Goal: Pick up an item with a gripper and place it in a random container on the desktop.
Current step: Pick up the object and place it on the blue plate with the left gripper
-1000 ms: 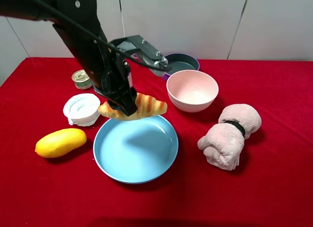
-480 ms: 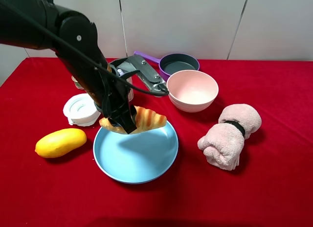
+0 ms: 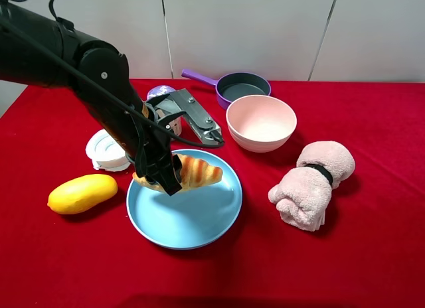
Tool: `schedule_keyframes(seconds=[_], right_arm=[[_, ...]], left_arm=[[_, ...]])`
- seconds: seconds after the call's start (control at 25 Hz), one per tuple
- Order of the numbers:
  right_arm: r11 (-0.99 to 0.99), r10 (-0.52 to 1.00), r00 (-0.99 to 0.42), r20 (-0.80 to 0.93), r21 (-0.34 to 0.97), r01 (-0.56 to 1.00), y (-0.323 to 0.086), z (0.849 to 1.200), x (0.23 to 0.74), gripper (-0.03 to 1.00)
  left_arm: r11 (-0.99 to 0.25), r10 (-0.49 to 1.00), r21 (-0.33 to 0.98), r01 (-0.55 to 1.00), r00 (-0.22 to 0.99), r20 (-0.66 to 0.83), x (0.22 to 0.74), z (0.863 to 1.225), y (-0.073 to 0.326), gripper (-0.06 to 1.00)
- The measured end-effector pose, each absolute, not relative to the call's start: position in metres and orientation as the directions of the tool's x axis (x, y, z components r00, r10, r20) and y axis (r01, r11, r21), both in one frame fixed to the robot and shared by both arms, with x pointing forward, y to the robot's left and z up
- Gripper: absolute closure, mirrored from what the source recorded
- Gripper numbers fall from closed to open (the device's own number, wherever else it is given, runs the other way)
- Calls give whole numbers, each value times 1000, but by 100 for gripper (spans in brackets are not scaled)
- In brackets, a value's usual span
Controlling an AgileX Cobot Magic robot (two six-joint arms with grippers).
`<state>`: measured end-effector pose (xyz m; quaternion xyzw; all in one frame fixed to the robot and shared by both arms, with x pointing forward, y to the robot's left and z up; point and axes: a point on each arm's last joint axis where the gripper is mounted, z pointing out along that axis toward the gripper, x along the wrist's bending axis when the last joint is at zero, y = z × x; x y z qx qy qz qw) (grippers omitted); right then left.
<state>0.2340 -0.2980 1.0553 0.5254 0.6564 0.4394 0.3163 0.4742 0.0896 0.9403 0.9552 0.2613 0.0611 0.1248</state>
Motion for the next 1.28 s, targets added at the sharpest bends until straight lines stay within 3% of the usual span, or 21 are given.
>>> schedule_keyframes(seconds=[0.52, 1.28], right_arm=[[62, 968, -248, 46, 909, 412, -298, 1055, 234, 28], [61, 968, -247, 47, 909, 412, -298, 1055, 234, 28]], left_arm=[[-852, 499, 202, 484, 866, 29, 473, 911, 83, 44], [-850, 502, 202, 487, 865, 29, 473, 910, 83, 44]])
